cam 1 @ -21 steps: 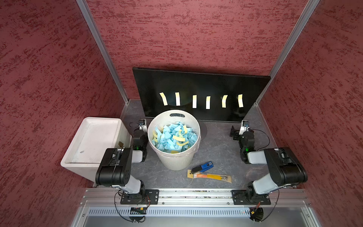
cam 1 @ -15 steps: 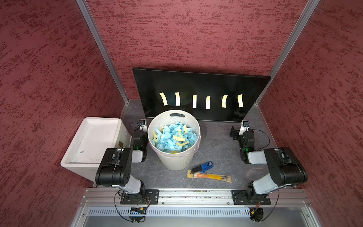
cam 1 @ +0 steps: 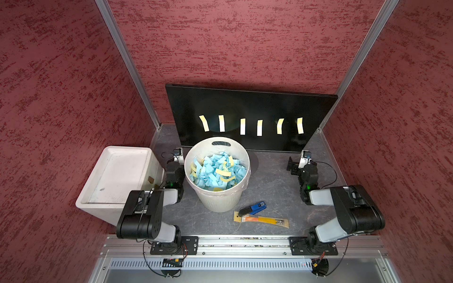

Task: Remove the sticky note from the monitor
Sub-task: Tear off the sticky note from the monitor.

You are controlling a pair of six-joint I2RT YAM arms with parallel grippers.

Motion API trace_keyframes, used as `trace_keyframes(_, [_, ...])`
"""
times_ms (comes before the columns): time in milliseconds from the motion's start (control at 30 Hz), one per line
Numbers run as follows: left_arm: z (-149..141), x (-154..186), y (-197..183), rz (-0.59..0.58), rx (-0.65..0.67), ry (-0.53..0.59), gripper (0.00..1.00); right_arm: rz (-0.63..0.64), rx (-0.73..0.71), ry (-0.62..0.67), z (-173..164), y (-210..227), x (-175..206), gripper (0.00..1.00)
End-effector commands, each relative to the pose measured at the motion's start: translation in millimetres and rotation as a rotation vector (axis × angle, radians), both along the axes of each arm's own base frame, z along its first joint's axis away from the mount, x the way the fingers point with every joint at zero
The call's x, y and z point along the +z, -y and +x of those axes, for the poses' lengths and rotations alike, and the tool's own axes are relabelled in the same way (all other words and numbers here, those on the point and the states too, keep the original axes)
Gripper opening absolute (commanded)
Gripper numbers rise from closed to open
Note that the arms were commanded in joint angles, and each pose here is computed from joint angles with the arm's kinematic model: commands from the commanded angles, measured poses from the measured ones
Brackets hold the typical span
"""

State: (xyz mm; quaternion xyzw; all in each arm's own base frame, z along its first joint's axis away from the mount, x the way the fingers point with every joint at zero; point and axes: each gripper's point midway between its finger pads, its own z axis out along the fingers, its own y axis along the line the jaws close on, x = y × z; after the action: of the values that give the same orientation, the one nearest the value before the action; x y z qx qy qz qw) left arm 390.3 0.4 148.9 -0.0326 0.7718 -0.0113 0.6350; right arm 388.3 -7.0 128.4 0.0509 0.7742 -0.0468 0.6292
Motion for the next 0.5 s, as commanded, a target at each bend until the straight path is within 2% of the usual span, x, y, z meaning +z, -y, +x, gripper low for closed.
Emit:
trace_keyframes(0, [-10.1,13.5,-3.6,0.045,0.051,0.022,1.0,-0.015,0.012,0.059,-5.3,-3.3,31.4,0.99])
trace_keyframes(200, [-25.0,72.9,2.5,0.054,0.068,0.122,1.0,0.102,-0.093,-0.011,-15.2,9.8,63.0,0.99])
trace_keyframes(467, [-47.8,123.9,-4.9,-0.076,0.122,0.155,1.0,0.295,-0.089,-0.016,-29.4,2.2,103.1,0.99])
